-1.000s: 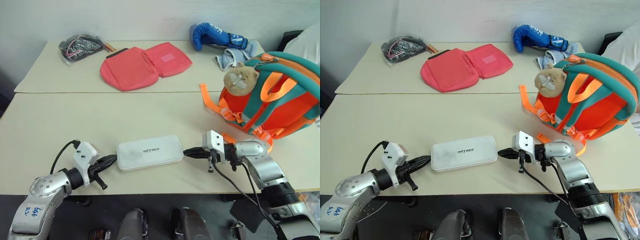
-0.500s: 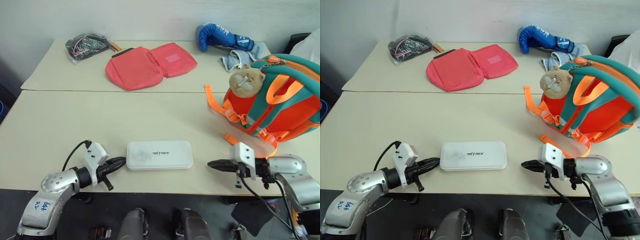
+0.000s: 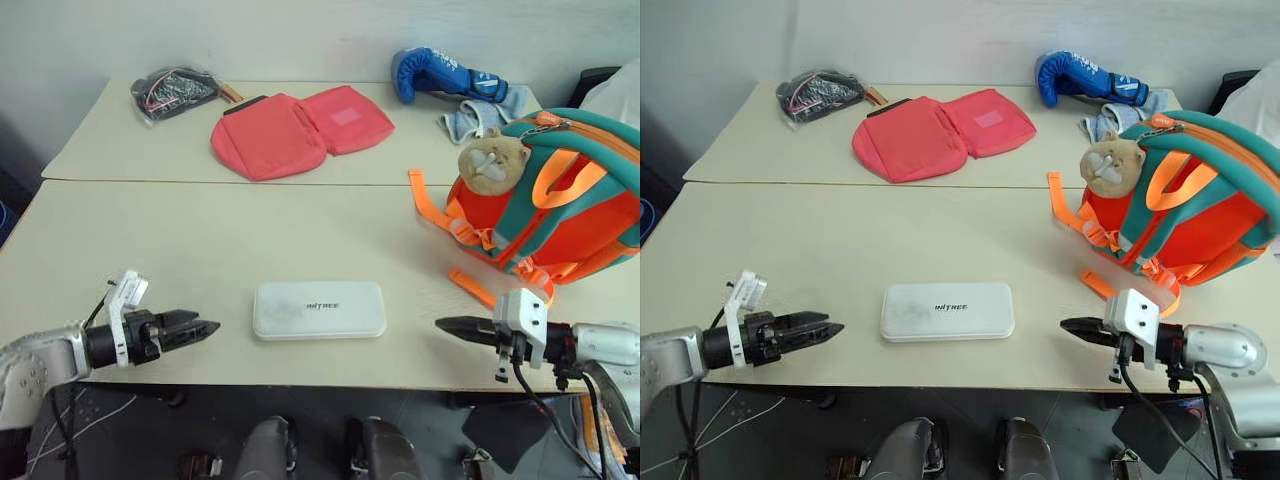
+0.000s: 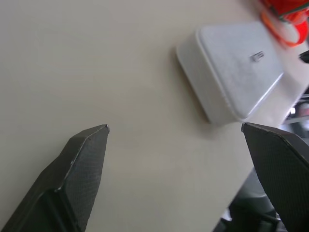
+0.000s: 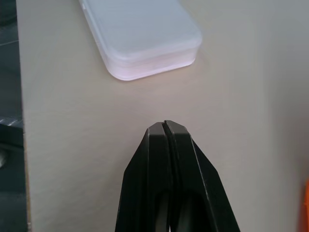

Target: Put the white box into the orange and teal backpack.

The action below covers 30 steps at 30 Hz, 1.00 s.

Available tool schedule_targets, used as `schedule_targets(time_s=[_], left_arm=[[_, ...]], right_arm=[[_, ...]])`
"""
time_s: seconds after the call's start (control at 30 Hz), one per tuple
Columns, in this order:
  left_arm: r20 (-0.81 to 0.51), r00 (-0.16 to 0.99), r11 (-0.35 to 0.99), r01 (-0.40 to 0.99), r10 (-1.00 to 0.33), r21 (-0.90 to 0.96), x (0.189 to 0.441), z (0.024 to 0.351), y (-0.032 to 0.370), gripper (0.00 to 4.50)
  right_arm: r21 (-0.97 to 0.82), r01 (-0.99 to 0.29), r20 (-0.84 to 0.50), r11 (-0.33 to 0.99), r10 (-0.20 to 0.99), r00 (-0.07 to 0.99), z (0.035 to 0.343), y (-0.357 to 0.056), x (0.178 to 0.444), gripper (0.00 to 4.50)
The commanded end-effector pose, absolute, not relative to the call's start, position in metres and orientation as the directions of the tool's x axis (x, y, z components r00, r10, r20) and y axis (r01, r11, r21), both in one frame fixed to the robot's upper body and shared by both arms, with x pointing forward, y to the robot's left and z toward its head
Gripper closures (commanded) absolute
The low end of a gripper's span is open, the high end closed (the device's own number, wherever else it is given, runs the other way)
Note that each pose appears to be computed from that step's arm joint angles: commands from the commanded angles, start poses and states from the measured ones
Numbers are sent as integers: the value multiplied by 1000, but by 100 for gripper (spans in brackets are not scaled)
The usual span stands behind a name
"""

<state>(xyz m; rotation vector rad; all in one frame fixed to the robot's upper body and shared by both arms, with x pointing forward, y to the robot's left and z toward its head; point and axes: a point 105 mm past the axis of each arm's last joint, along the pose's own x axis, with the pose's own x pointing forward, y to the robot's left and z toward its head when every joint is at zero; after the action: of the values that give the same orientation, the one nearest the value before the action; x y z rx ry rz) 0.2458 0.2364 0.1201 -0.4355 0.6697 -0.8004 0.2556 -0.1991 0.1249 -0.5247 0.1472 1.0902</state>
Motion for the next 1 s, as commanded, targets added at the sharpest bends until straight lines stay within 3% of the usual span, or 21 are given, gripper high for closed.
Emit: schedule_targets(time_s=[0.03,0.1,0.17,0.4,1.0], left_arm=[[-404,440,586,441,-802,-680,249,122,227,3],[-487,367,606,386,-793,-695,250,113,218,3],[-473,303,560,368,-827,-742,251,114,203,3],[-448,328,543,306,-831,-782,278,109,186,3],[-347,198,390,255,-917,-885,287,102,132,3]], right_arm=[[-366,-876,-358,314,821,444,130,-185,266,450],[-365,-882,-355,297,832,427,129,-174,271,450],[-351,-893,-365,282,837,407,126,-165,274,450],[-311,-924,-440,224,827,349,109,-147,279,450],[-302,-939,-460,163,838,294,91,-122,290,450]])
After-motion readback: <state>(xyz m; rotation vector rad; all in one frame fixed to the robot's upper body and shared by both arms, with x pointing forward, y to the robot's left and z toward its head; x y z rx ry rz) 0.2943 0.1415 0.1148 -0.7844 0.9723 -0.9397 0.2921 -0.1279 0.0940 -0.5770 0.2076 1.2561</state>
